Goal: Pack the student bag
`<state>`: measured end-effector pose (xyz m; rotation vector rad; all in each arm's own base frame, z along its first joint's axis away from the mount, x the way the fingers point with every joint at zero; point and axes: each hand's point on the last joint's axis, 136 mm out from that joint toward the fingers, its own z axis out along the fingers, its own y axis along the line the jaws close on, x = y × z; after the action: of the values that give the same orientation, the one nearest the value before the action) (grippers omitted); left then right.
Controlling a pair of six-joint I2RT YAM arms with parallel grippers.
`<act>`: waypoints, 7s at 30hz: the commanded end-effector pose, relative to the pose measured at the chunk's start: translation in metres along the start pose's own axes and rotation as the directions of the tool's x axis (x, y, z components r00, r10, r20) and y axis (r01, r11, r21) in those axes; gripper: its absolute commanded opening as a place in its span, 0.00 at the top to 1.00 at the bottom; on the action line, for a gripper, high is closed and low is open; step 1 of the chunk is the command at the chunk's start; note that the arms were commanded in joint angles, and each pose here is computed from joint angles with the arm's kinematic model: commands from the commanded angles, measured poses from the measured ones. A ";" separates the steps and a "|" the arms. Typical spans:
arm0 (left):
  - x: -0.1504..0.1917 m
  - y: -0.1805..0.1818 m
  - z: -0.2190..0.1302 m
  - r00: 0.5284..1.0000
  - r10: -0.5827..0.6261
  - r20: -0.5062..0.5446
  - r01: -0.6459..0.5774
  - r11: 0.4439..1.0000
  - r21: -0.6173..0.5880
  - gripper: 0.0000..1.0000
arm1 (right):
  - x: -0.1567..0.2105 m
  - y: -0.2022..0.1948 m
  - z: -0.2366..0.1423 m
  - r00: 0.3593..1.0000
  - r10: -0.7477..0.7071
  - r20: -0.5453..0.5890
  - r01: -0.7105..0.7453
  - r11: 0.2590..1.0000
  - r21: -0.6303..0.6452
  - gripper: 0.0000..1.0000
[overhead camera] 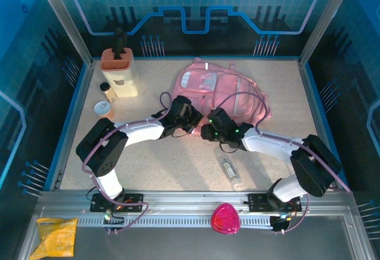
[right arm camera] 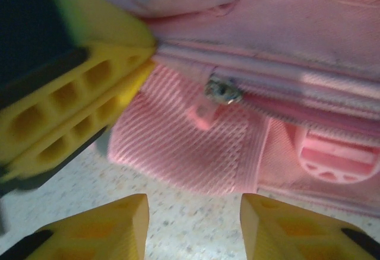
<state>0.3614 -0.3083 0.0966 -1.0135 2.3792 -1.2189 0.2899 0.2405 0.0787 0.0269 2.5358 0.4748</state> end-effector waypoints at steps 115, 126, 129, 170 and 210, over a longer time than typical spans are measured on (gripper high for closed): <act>0.010 -0.008 -0.001 0.999 0.038 -0.007 -0.038 0.999 0.026 0.68 | -0.050 -0.014 0.004 0.989 -0.139 0.041 0.137 0.989 0.053 1.00; -0.003 0.008 0.025 0.998 -0.040 0.039 0.041 0.998 -0.036 0.62 | -0.047 -0.009 0.010 0.991 -0.131 0.031 0.131 0.991 0.024 1.00; -0.012 0.007 0.026 0.997 -0.032 0.075 0.035 0.999 -0.041 0.75 | -0.044 -0.012 0.011 0.990 -0.137 0.020 0.136 0.990 0.038 1.00; -0.132 -0.032 -0.020 0.944 0.279 0.175 -0.266 0.959 -0.096 1.00 | -0.017 -0.071 -0.045 0.990 -0.141 0.012 0.139 0.982 0.130 1.00; 0.018 0.002 0.003 0.998 0.008 0.069 -0.008 1.000 0.003 0.31 | 0.002 -0.027 -0.030 0.987 -0.156 0.022 0.156 0.988 0.001 1.00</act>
<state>0.3357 -0.3191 0.0892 -0.9544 2.3920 -1.1685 0.2737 0.2022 0.0895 -0.1812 2.5081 0.3790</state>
